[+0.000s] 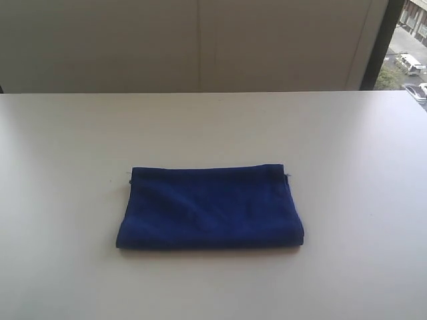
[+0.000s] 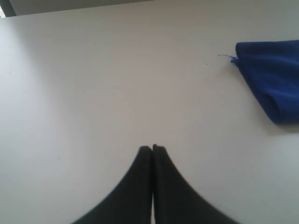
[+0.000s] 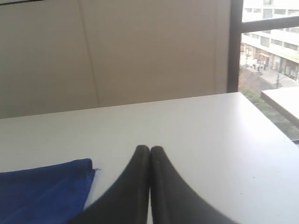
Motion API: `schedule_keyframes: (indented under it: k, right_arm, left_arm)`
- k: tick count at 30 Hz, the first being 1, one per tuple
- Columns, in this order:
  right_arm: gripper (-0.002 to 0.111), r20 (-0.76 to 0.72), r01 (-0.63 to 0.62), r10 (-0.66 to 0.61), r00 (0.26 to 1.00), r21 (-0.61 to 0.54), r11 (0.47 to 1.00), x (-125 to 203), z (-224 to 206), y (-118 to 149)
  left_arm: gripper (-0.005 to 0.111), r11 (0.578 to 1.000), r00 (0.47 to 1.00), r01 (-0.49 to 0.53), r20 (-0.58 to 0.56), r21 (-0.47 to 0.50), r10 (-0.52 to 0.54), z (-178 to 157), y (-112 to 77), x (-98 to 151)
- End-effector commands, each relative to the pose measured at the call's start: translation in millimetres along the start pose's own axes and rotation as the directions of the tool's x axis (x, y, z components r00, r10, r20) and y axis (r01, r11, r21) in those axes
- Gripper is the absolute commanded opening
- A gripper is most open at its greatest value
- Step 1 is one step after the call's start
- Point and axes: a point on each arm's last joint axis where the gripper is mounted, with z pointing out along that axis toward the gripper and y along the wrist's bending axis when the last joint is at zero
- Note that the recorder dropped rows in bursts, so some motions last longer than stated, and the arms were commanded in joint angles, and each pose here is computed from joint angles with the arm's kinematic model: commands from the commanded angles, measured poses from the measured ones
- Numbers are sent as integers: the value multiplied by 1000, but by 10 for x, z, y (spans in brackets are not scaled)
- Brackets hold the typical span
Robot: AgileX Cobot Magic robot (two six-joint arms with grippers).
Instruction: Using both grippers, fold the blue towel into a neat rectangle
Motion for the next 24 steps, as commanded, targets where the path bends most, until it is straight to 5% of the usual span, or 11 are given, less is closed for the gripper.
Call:
schedule_keyframes:
  k: [1, 15, 19, 24]
  right_arm:
    - [0, 17, 5, -6, 1000, 74, 997, 3, -5, -44]
    - [0, 18, 4, -6, 1000, 85, 996, 2, -5, -50]
    - [0, -143, 8, 6, 990, 102, 995, 149, -16, -66]
    - [0, -249, 228, -207, 946, 58, 972, 228, -32, -74]
  left_arm:
    - [0, 1000, 1000, -10, 5, -3, 10, -1, 2, 2]
    - [0, 1000, 1000, -10, 5, -3, 10, -1, 2, 2]
    - [0, 1000, 1000, -10, 1, -3, 10, -1, 2, 5]
    - [0, 1000, 1000, -10, 1, -3, 10, -1, 2, 5]
